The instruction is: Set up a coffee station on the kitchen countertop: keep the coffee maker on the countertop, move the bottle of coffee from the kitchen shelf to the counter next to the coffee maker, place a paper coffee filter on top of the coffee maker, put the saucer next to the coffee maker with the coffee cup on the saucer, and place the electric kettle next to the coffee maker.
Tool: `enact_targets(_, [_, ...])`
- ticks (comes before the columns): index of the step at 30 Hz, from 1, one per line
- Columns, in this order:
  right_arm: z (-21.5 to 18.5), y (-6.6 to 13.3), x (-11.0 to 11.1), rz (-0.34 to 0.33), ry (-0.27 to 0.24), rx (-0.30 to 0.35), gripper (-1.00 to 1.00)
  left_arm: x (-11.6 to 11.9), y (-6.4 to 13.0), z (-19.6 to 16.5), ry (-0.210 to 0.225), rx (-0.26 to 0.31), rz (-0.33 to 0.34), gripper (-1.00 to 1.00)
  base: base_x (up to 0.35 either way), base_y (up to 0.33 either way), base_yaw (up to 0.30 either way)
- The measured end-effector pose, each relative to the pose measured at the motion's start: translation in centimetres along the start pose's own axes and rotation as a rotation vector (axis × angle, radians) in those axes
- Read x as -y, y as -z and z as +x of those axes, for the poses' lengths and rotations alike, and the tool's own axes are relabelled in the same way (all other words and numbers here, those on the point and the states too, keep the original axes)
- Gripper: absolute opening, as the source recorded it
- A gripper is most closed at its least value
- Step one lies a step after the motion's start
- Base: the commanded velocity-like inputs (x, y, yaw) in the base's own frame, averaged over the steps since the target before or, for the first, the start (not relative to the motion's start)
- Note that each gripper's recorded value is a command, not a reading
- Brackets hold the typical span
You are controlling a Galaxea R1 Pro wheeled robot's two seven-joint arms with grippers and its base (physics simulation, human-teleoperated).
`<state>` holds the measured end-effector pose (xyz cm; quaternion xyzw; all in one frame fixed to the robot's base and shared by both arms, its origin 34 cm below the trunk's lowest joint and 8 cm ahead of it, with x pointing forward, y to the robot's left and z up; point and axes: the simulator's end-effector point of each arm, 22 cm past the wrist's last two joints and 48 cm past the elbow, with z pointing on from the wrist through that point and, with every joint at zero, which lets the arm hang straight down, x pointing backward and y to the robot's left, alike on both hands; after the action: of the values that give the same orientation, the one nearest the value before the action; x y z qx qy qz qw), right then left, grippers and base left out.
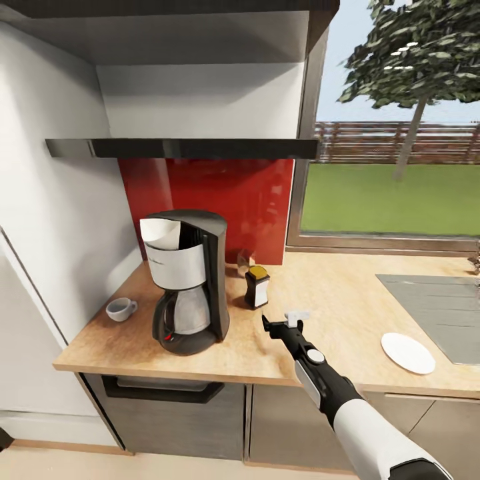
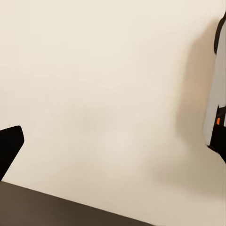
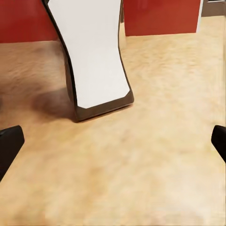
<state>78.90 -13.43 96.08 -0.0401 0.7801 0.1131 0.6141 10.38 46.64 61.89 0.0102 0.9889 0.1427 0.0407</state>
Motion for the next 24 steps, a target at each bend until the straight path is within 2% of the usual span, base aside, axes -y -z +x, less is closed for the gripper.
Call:
enact_targets(12, [1.9,0.2,0.6,0.021,-0.004,-0.038,1.0,0.0,0.0,-0.7,0.009,0.02,-0.001,1.0,-0.318,0.0,0.0])
enact_targets(17, [1.9,0.3,1.1,0.044,-0.004,-0.039,1.0,0.1,0.0,-3.3,0.015,0.118,0.0,1.0,-0.334,0.0,-0.014])
enact_targets(21, [1.9,0.3,1.3,0.052,-0.004,-0.039,1.0,0.2,0.1,-5.0,0.018,0.178,0.002,1.0,-0.336,0.0,-0.182])
enact_targets(24, [1.8,0.3,1.4,0.055,-0.003,-0.037,1.0,0.4,0.3,-7.4,0.021,0.248,0.005,1.0,-0.333,0.0,-0.244])
